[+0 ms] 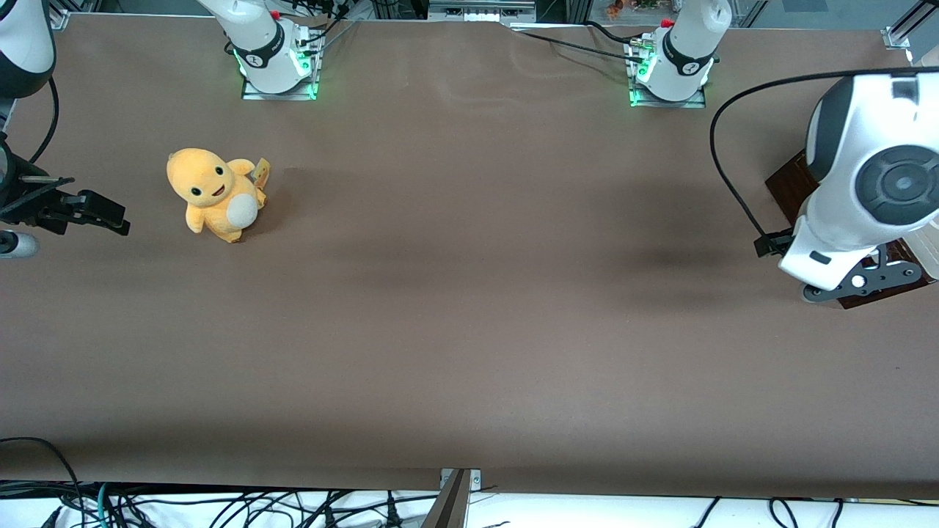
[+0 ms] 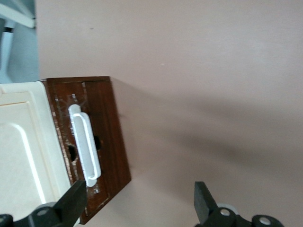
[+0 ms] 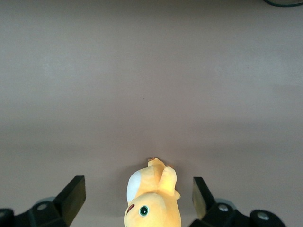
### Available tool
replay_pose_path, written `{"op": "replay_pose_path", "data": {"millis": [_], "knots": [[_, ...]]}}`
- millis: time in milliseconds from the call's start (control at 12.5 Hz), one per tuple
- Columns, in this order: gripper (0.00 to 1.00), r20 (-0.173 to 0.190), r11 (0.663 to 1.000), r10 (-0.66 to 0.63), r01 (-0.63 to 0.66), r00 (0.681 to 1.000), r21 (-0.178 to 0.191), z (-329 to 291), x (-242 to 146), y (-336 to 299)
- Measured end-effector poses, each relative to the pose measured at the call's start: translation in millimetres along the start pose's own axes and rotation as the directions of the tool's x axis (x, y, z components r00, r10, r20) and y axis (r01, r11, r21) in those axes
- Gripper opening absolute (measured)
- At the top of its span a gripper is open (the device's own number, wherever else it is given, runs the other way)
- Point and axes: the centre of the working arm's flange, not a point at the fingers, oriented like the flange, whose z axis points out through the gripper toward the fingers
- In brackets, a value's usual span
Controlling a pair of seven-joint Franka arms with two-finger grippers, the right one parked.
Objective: Open lower drawer with left arm only
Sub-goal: 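Move the left gripper down toward the lower drawer's white handle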
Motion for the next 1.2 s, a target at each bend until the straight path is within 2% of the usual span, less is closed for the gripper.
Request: {"op": "replay_pose_path", "data": {"millis": [320,560,720,800,960,1200], "knots": [[1.00,-0.006,0.989,-0.079,0.079,0.997,0.128,27.0,4.6,9.4],[1.00,0.004,0.975,-0.107,0.104,0.994,0.198,54.4,10.6,25.9],[1.00,-0.002,0.953,-0.123,0.119,0.992,0.280,78.5,14.4,31.8],[1.00,-0.001,0.945,-0.122,0.116,0.993,0.307,87.6,14.3,35.0],[1.00,0.002,0.936,-0.128,0.120,0.992,0.332,98.3,12.9,38.9],[1.00,-0.023,0.890,-0.160,0.154,0.987,0.429,128.8,12.3,41.8]]}}
